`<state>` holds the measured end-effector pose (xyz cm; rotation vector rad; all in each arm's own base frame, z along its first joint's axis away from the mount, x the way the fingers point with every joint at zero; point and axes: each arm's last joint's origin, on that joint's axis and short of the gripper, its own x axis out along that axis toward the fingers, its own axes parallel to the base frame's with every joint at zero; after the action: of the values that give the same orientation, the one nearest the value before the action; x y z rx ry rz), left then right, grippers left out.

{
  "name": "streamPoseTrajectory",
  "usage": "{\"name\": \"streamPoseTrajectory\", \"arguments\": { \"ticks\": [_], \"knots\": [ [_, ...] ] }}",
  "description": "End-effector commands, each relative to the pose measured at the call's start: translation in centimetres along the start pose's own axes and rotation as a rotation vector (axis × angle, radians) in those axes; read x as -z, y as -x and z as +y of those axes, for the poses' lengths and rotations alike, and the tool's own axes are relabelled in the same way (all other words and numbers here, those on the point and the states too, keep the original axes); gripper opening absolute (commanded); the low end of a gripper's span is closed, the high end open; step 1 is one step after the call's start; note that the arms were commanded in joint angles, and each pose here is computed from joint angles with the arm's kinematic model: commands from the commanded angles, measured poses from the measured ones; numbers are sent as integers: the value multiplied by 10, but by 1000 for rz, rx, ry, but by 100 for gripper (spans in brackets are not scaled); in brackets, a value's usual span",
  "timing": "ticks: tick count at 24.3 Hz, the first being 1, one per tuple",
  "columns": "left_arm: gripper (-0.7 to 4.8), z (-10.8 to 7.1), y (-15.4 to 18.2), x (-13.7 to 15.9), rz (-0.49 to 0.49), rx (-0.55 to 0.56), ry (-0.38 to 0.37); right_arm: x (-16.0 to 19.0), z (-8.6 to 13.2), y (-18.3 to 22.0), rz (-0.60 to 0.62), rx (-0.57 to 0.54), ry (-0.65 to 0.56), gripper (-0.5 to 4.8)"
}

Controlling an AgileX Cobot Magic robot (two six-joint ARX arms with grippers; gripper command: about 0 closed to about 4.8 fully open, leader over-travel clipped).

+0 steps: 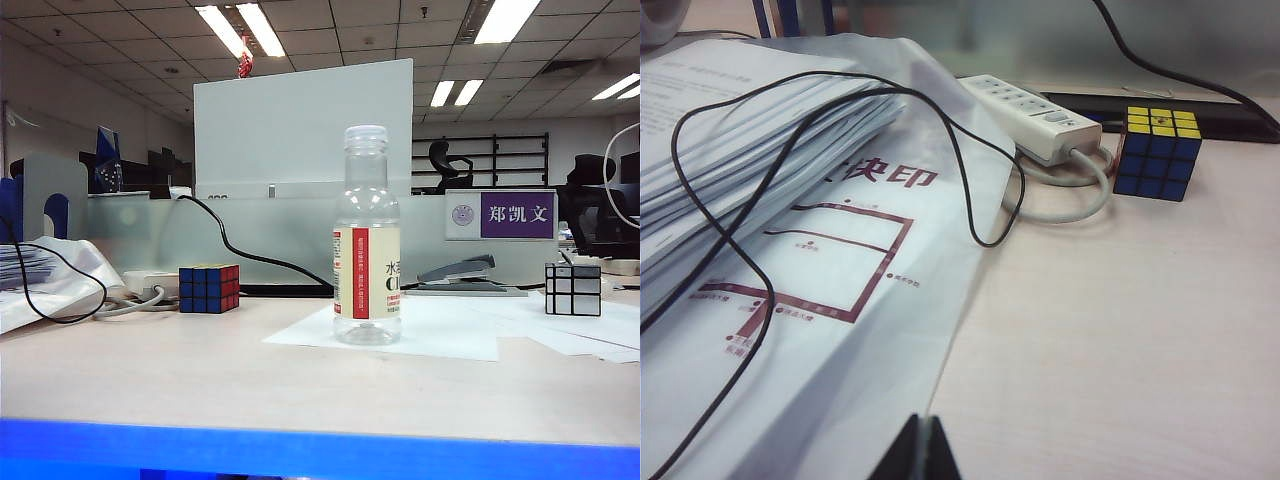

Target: Flip the plastic bottle upside down.

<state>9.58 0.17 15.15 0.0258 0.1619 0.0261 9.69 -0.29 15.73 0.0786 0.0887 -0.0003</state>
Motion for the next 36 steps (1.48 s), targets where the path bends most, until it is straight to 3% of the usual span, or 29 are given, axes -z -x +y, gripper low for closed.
{"name": "streamPoseTrajectory", "arguments": {
  "ticks": [1,12,16,19,23,27,29,33,36],
  "knots": [
    [-5,0,0,2,9,4,0,1,0,-1,-8,1,-3,-5],
    [-5,0,0,2,9,4,0,1,0,-1,-11,0,-4,-5],
    [-5,-1,0,2,9,23,41,0,1,0,-16,-51,-14,-5],
    [-5,-1,0,2,10,37,136,-3,5,0,-35,-162,-120,-5],
    [-5,-3,0,-1,-5,89,371,-16,12,3,-89,-400,-331,-5],
    [0,-6,0,-2,26,205,576,-28,15,8,-162,-530,-439,-5],
    [0,-7,1,-3,28,254,625,-34,16,10,-199,-588,-460,-3],
    [4,-11,4,-17,-62,457,569,-42,18,14,-275,-629,-409,12],
    [15,-12,7,-27,-157,539,533,-39,17,13,-260,-614,-382,87]
  ]
}}
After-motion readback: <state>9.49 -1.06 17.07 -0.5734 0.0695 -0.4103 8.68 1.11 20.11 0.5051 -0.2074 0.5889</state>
